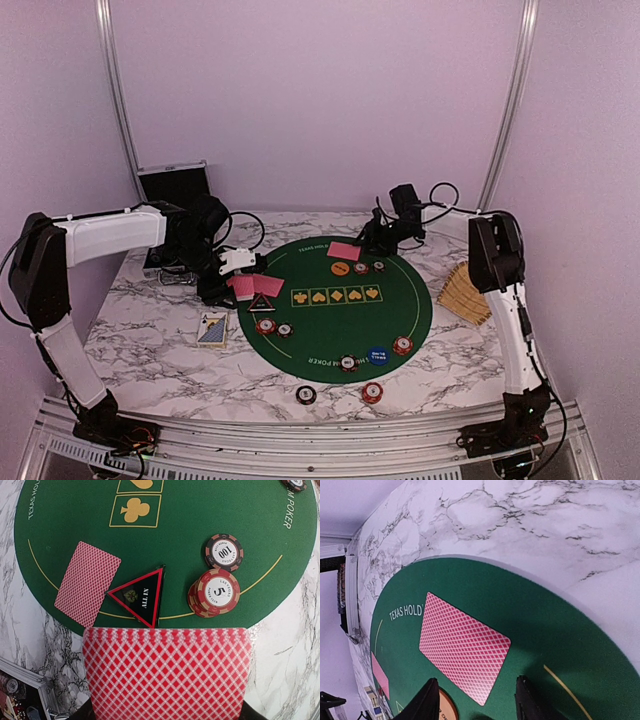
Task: Distribute texas hold em gaming equipment
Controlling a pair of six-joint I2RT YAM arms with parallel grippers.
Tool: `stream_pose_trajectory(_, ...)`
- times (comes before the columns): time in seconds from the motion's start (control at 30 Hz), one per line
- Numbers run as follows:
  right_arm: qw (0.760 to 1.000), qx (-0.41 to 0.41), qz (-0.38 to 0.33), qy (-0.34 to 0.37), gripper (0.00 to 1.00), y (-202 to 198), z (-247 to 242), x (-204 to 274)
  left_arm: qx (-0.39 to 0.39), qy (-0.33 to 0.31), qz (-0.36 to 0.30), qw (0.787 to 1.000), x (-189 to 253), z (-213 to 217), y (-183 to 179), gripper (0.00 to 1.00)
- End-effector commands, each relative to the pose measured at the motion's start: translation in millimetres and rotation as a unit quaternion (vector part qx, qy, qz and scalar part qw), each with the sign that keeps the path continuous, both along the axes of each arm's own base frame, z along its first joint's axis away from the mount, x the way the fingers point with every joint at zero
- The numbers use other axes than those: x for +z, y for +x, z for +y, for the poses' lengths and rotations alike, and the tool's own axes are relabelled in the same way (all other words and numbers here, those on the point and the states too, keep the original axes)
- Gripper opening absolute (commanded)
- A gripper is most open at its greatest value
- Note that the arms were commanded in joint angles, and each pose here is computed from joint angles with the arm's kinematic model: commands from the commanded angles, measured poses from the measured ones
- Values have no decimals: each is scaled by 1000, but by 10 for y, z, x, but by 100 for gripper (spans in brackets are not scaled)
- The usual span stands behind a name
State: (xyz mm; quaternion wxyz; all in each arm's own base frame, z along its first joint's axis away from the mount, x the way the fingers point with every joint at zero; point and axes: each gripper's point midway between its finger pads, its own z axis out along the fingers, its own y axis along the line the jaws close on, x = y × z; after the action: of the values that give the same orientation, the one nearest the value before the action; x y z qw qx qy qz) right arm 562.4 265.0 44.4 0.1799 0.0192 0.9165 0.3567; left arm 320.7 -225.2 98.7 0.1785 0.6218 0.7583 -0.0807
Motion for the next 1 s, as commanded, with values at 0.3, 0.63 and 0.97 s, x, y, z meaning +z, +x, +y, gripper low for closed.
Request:
stream_pose_trajectory(0.3,993,48,-103,17,83,-713,569,1067,8,-12,3,1000,104,-15,2,0)
stream_pose_trajectory(0.63,984,132,-56,102,95,-1642,1228,921,9,-16,0,1000,137,-25,15,0)
stream_pose_trajectory(0.97,952,194,-4,235,97,-2161,1860,1009,11,-18,-1,1000,157,-42,33,0)
